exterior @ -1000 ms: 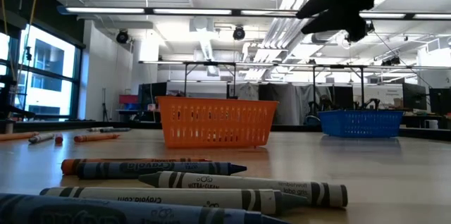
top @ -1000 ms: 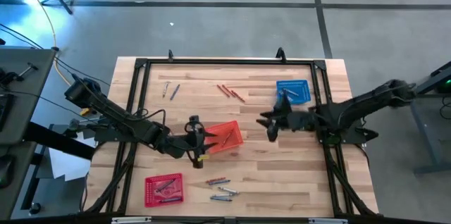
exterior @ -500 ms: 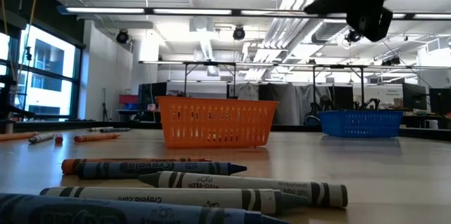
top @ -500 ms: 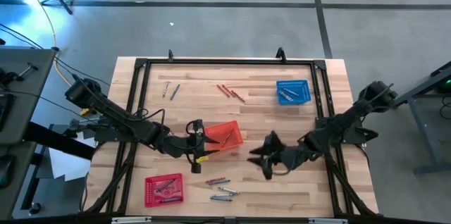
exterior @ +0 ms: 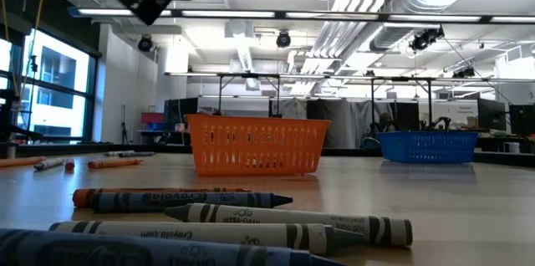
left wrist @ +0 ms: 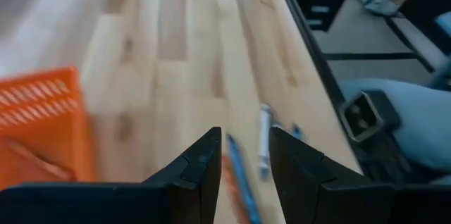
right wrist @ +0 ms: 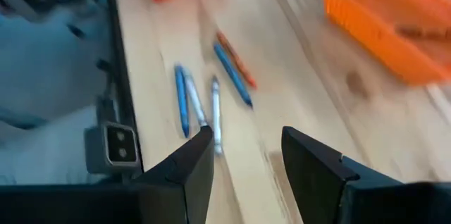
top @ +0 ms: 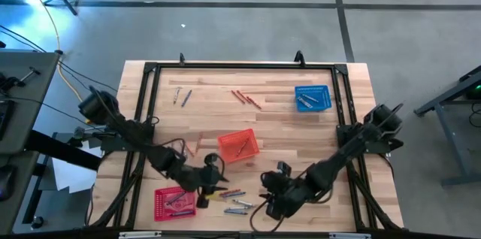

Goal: Sort crayons
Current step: Put the orange crayon into the orange bin

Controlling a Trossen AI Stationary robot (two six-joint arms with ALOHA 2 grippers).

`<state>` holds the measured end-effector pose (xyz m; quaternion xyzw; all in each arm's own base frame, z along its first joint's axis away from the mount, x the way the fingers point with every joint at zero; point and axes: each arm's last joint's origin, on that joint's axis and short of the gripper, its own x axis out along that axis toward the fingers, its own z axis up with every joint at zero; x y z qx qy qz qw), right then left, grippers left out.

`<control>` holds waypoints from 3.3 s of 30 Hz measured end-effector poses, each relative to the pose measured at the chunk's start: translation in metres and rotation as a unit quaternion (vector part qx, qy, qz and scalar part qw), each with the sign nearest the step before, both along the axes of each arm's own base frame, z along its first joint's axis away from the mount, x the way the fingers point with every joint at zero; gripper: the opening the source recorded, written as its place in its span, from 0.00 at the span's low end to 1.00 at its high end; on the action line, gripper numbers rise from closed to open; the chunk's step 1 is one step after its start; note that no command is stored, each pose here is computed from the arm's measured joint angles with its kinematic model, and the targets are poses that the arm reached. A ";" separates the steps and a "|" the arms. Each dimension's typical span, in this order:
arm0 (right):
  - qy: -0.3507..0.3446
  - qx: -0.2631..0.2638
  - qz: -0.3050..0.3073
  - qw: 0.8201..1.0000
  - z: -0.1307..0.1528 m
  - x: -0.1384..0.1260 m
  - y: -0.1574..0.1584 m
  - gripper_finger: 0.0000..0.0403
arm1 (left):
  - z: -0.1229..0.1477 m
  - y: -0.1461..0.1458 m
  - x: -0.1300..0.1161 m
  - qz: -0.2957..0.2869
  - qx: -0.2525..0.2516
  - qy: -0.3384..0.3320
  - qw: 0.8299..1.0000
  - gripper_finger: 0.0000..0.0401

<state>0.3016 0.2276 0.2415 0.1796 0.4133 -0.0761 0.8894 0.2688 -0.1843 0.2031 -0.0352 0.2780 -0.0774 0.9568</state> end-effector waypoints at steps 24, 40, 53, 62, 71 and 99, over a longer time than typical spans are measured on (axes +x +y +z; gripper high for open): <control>0.148 -0.054 0.049 0.986 -0.036 0.018 0.001 0.40 | -0.062 -0.006 -0.005 0.042 0.005 0.163 0.986 0.26; 0.183 -0.061 0.085 0.978 -0.038 0.013 0.000 0.40 | -0.057 0.002 0.012 -0.013 -0.017 0.137 0.990 0.26; 0.224 -0.087 0.107 0.965 -0.040 0.004 -0.003 0.40 | -0.058 0.006 0.036 -0.010 -0.026 0.148 0.989 0.26; 0.234 -0.093 0.106 0.962 -0.040 0.002 -0.004 0.40 | -0.069 0.006 0.053 -0.051 -0.007 0.187 0.981 0.26; 0.232 -0.085 0.100 0.964 -0.040 0.000 0.000 0.40 | -0.069 0.009 0.053 -0.052 -0.004 0.203 0.978 0.26; 0.226 -0.046 0.049 0.972 -0.040 -0.020 0.025 0.40 | -0.088 0.002 0.048 0.015 0.015 0.223 0.975 0.26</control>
